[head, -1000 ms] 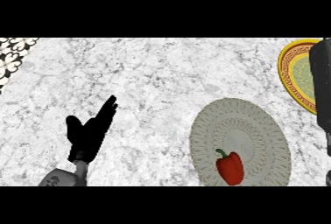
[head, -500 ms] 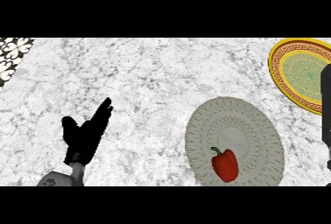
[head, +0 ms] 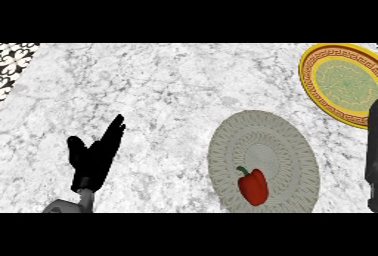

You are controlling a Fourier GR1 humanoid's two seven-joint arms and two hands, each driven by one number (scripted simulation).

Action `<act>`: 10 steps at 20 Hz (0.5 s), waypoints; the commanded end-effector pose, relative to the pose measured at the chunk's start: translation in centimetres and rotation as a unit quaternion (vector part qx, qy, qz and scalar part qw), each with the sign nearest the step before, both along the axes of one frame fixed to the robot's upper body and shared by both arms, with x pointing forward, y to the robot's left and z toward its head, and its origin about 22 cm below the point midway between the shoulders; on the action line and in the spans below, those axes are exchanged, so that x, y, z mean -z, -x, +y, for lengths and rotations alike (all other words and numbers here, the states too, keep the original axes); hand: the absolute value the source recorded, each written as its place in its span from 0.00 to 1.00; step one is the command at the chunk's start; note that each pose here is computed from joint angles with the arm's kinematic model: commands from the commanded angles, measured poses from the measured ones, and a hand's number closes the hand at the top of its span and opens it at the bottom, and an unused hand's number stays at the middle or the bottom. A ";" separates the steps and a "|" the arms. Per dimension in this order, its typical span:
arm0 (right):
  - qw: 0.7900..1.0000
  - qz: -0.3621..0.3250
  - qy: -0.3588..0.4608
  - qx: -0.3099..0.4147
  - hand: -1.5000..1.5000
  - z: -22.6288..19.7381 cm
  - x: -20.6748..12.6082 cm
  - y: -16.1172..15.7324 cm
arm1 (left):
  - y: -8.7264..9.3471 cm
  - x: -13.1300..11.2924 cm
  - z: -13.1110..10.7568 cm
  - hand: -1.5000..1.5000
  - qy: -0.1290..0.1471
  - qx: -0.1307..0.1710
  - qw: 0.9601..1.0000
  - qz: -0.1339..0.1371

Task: Pick the squash from the placemat and place it in the plate

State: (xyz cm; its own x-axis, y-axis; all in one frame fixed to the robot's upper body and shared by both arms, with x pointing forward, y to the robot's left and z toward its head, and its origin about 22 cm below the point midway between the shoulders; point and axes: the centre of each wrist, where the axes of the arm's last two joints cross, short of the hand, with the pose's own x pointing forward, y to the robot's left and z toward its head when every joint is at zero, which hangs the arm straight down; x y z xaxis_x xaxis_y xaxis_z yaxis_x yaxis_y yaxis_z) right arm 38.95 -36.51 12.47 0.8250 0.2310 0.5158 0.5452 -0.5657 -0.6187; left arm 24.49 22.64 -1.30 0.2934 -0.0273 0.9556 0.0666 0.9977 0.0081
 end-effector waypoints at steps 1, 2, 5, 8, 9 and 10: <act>0.989 -0.130 -0.057 0.049 1.00 -0.1 1.4 0.2 | 0.3 1.3 0.0 0.50 0.000 0.003 1.000 0.028; 0.978 -0.125 -0.139 0.093 1.00 -1.3 1.8 0.7 | 0.4 0.9 0.6 0.50 -0.002 -0.001 0.999 0.033; 0.966 -0.066 -0.231 0.099 0.00 -2.6 5.2 1.2 | 0.2 0.6 0.9 0.50 -0.003 -0.006 1.000 0.024; 0.959 -0.092 -0.261 0.068 0.00 -1.4 7.1 0.6 | -0.4 0.5 -0.4 0.50 0.004 -0.005 1.000 0.021; 0.961 -0.101 -0.253 0.054 0.00 -1.9 7.5 0.8 | 0.6 0.6 0.5 0.50 0.001 -0.003 1.000 0.029; 0.960 -0.115 -0.252 0.045 0.00 -2.1 7.7 0.8 | 1.1 1.6 0.7 0.50 -0.005 0.002 0.999 0.034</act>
State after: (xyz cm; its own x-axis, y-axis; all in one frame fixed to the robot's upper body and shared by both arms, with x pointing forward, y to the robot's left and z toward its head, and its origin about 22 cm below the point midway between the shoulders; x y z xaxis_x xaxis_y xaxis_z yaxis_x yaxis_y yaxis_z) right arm 37.89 -38.80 6.30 0.7831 -0.0327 0.6210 0.5804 -0.3198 -0.7489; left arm 24.31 23.06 -1.46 0.3046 -0.0288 0.9520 0.0605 0.9981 0.0109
